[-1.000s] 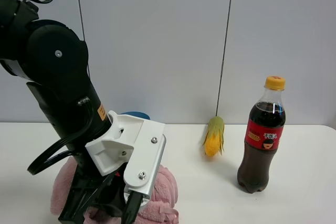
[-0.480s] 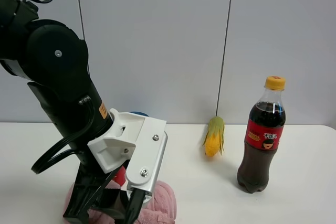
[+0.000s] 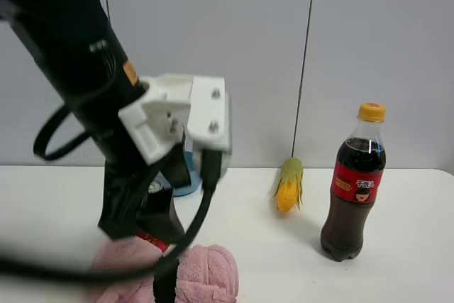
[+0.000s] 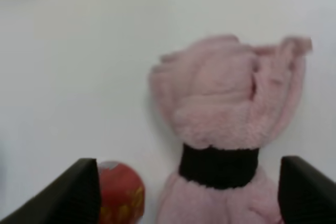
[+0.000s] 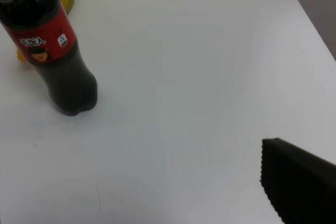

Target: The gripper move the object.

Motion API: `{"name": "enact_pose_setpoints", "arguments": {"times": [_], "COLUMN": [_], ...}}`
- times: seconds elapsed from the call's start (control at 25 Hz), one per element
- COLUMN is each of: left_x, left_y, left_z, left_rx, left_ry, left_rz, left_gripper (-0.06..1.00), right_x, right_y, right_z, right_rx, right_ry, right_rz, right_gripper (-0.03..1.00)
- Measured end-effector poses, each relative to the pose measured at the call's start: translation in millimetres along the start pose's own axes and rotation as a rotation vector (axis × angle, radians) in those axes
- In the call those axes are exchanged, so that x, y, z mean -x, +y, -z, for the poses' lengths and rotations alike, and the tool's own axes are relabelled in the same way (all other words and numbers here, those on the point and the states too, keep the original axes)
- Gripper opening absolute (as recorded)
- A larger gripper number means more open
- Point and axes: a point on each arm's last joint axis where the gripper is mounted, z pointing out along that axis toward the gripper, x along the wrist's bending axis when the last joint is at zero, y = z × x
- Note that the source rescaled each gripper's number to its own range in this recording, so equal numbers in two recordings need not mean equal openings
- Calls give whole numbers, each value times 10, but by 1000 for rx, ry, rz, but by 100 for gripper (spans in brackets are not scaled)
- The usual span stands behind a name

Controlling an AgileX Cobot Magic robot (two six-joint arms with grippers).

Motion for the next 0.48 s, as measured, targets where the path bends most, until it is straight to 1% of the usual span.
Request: {"name": "enact_pose_setpoints", "arguments": {"times": [0.04, 0.12, 0.16, 0.28, 0.32, 0.4, 0.48], "left_x": [-65, -237, -317, -542, -610, -747, -804], "left_y": [29, 99, 115, 85, 64, 43, -25], "left_z": [139, 460, 632, 1113, 1245, 1536, 1779], "left_rx": [-2, -11, -28, -105, -111, -55, -1], "left_ry": [18, 81, 109, 219, 259, 359, 418], "left_rz": [69, 210, 274, 504, 590, 737, 830], "left_gripper": [49, 49, 49, 49, 49, 49, 49], "right_x": [0, 0, 0, 0, 0, 0, 0], "right_y": [0, 0, 0, 0, 0, 0, 0], "right_z": [0, 0, 0, 0, 0, 0, 0], "right_rx": [0, 0, 0, 0, 0, 0, 0], "right_ry": [0, 0, 0, 0, 0, 0, 0], "right_rz": [0, 0, 0, 0, 0, 0, 0], "right_gripper": [100, 100, 100, 100, 100, 100, 100]}}
